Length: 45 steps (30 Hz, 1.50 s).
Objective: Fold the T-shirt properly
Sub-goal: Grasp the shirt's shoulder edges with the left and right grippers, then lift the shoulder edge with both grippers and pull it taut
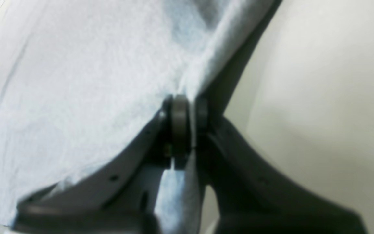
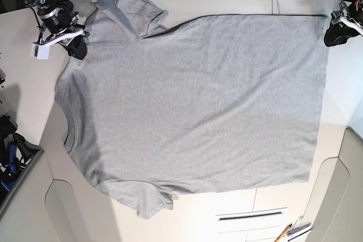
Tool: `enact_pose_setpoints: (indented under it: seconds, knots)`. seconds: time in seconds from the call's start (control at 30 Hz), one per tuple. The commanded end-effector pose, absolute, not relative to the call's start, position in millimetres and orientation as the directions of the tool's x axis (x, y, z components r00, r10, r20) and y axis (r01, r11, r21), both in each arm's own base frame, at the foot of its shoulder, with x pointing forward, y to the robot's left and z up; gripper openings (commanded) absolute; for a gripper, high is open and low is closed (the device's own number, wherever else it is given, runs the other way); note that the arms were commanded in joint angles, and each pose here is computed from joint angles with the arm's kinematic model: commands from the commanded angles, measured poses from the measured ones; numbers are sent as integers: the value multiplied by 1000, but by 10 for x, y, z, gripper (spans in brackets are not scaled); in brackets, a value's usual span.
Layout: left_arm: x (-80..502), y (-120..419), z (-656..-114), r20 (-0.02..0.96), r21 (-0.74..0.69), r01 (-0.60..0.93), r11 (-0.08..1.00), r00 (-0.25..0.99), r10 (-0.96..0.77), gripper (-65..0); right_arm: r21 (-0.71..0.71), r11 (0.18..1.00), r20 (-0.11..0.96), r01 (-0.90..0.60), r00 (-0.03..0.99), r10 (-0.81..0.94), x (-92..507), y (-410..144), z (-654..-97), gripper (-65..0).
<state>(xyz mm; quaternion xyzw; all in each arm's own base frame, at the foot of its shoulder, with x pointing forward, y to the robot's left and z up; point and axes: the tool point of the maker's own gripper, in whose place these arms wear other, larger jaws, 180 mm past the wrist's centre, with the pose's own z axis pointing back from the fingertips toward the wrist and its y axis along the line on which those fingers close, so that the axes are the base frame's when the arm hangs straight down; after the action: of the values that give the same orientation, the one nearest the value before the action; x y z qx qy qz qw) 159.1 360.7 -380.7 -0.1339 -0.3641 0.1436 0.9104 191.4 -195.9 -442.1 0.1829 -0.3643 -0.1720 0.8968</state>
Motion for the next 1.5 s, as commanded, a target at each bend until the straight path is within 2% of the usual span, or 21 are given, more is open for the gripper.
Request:
enact_pose_setpoints:
  seconds: [0.0,0.43,0.63,0.9,0.93,0.97,1.07,1.3,1.47]
  knots:
    - [1663,3706,-3718,650,-342,-167,925,668,361,-347,419,889,563,184,716,-413,1819,-1975,-4500,-650]
    - [1155,3934,-4251,489,-398,-367,841,691,533,-347,418,889,562,184,716,-413,1818,-1976,-4501,-650]
    - [1043,3545,-4284,347,-544,-343,766,739,578,-347,411,893,563,182,720,-406,1813,-1982,-4508,-650]
    - [999,3476,-4297,319,-565,-346,750,746,585,-350,410,894,563,182,720,-405,1812,-1982,-4508,-650]
    - [1006,3477,-4291,321,-567,-345,748,744,586,-372,410,894,564,182,720,-405,1813,-1982,-4507,-650]
    - [1021,3474,-4278,324,-575,-344,743,738,592,-429,410,894,564,182,720,-405,1813,-1982,-4507,-650]
    - [1067,3463,-4236,331,-599,-338,726,721,609,-650,410,894,556,182,727,-403,1799,-1977,-4518,-650]
    - [1086,3463,-4180,331,-620,-334,710,709,622,-650,390,899,448,199,812,-374,1582,-2020,-4589,-650]
    - [1004,3592,-4015,339,-645,-350,679,666,664,-650,392,896,453,209,804,-386,1431,-2097,-4447,-650]
